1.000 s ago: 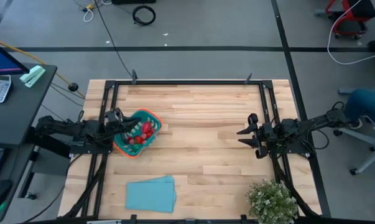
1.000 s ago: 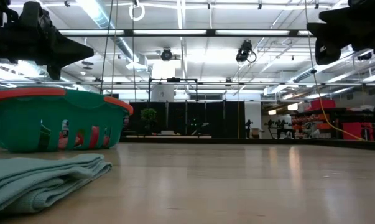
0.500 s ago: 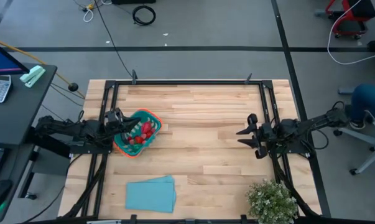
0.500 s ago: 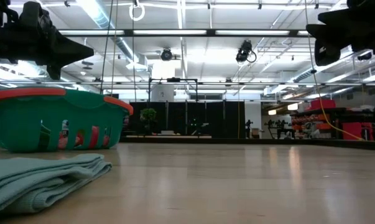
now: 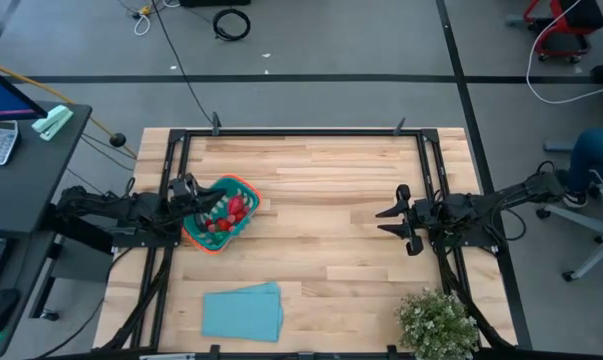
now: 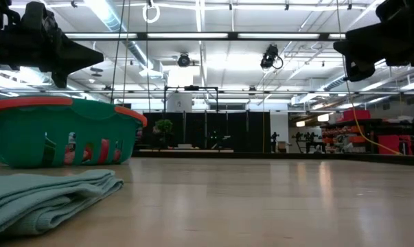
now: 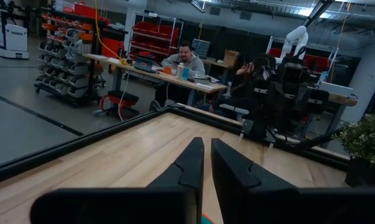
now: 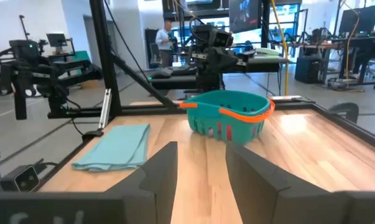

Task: Pick and placing Produce into tupperware
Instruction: Return to Home Position

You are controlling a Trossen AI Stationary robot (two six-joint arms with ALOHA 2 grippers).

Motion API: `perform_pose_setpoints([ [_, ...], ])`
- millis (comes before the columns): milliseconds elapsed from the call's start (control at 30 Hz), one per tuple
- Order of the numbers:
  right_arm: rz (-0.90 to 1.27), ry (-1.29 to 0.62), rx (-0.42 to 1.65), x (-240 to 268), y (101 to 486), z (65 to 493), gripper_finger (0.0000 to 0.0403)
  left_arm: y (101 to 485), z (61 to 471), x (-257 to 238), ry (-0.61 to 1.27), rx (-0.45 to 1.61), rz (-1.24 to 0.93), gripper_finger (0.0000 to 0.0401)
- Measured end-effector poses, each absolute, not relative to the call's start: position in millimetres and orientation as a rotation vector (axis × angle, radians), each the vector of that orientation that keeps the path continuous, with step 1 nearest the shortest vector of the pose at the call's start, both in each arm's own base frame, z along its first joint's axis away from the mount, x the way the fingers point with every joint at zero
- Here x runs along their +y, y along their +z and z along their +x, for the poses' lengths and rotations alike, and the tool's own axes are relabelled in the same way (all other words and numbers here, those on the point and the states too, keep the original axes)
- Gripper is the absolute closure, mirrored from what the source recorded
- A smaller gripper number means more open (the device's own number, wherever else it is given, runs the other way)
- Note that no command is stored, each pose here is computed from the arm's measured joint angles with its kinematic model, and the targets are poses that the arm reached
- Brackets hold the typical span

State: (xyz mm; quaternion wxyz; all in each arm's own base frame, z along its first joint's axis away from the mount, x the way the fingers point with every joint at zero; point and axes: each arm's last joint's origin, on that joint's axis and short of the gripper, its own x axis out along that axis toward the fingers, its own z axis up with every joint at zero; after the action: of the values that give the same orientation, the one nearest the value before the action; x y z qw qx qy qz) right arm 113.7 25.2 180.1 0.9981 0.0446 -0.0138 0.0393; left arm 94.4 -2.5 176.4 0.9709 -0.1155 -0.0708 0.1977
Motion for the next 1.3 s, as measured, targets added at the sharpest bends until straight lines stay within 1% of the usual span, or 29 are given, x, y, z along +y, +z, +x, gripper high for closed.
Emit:
perform_pose_setpoints([
  [333, 0.099, 0.080, -0.015, 25, 172, 113, 0.0258, 176, 94, -2, 0.400, -0.143, -0.233, 0.0378],
  [767, 0.095, 0.082, 0.010, 25, 169, 113, 0.0258, 176, 94, -2, 0.400, -0.143, -0.233, 0.0363],
  [1067, 0.128, 0.078, 0.070, 25, 163, 113, 0.0258, 176, 94, -2, 0.399, -0.143, -0.233, 0.0373],
  [1300, 0.093, 0.077, 0.097, 25, 160, 113, 0.0258, 176, 94, -2, 0.399, -0.143, -0.233, 0.0373],
])
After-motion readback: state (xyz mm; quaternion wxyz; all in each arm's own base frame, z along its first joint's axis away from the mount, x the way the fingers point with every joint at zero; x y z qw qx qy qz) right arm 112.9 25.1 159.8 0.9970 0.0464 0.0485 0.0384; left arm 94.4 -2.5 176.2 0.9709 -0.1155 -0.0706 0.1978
